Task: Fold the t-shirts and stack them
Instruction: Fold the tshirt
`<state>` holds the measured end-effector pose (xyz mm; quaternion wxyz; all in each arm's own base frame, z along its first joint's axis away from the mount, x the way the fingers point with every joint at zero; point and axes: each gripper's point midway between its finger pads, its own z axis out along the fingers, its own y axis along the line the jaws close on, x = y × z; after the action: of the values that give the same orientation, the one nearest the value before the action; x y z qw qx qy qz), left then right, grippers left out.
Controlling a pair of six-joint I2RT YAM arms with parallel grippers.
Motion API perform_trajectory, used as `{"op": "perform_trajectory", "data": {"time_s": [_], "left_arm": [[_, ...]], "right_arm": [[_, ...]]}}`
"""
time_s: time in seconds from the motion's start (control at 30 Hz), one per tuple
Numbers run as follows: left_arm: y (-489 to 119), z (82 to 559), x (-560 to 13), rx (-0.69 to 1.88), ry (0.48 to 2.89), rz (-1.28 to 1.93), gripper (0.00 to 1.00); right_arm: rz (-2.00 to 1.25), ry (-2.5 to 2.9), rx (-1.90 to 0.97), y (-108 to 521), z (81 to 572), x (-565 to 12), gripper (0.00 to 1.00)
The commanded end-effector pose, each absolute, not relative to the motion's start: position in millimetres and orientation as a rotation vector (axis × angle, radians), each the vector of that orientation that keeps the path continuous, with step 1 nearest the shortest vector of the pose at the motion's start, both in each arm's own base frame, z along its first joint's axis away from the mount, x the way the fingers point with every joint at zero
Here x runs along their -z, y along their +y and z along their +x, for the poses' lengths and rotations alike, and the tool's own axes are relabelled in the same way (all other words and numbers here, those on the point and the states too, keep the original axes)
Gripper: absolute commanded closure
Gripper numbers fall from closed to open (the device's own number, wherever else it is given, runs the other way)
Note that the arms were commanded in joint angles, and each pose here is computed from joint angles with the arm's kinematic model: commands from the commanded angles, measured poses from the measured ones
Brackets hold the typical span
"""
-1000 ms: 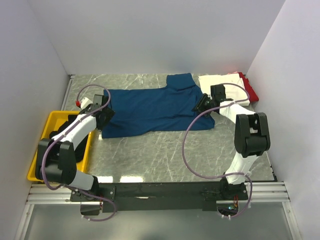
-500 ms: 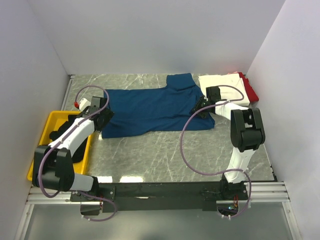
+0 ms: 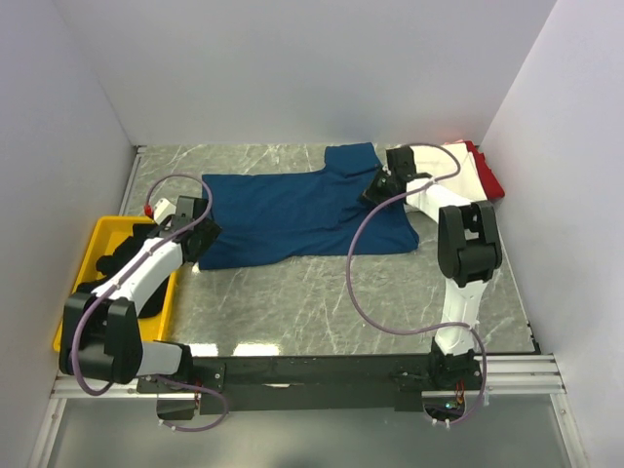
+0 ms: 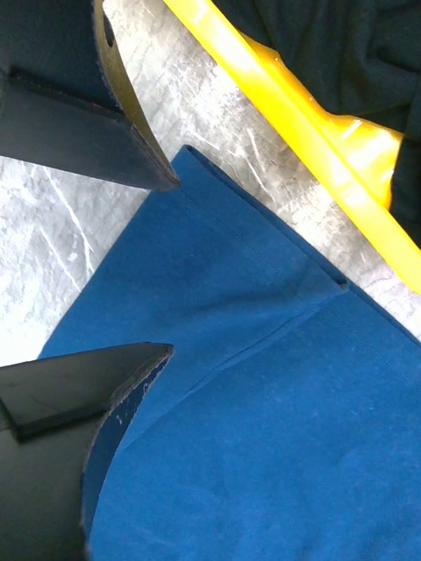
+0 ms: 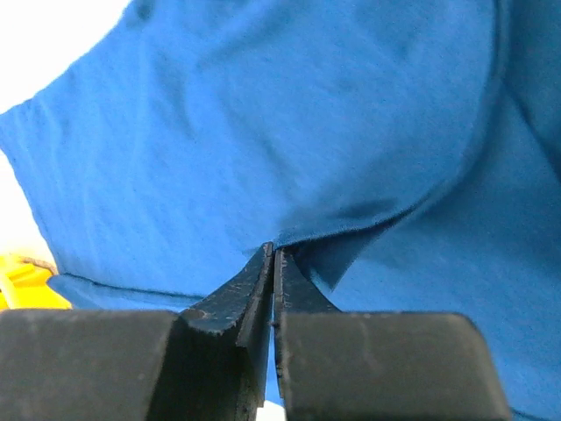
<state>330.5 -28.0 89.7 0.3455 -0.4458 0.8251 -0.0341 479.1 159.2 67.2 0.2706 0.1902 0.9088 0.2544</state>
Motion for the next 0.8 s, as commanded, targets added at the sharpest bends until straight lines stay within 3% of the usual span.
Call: {"op": "perform_trajectory", "data": {"time_s": [0.0, 0.17, 0.3, 0.5, 0.77], "left_arm": [[-32.5, 332.4, -100.9, 0.146, 2.117, -1.104, 0.24], [-35.5, 325.6, -96.1, 0.178, 2.121, -1.101, 0.23], [-34.8, 317.7, -85.7, 0.171, 2.133, -1.124, 0.24], [-30.7, 303.1, -70.6, 0.148, 2.138, -1.165, 0.27], [-29.0, 299.7, -66.0, 0.135, 2.141, -1.165, 0.27]], "right_arm": [[0.437, 2.431, -0.694, 177.3, 496.4, -84.3, 0.92], [0.404, 2.443, -0.693, 182.7, 506.9, -84.7, 0.6], [0.37, 2.41, -0.689, 182.0, 510.2, -103.0, 0.49], [0.368, 2.354, -0.642, 167.1, 497.9, -134.0, 0.5], [0.411, 2.42, -0.62, 159.7, 487.3, -99.6, 0.49]]}}
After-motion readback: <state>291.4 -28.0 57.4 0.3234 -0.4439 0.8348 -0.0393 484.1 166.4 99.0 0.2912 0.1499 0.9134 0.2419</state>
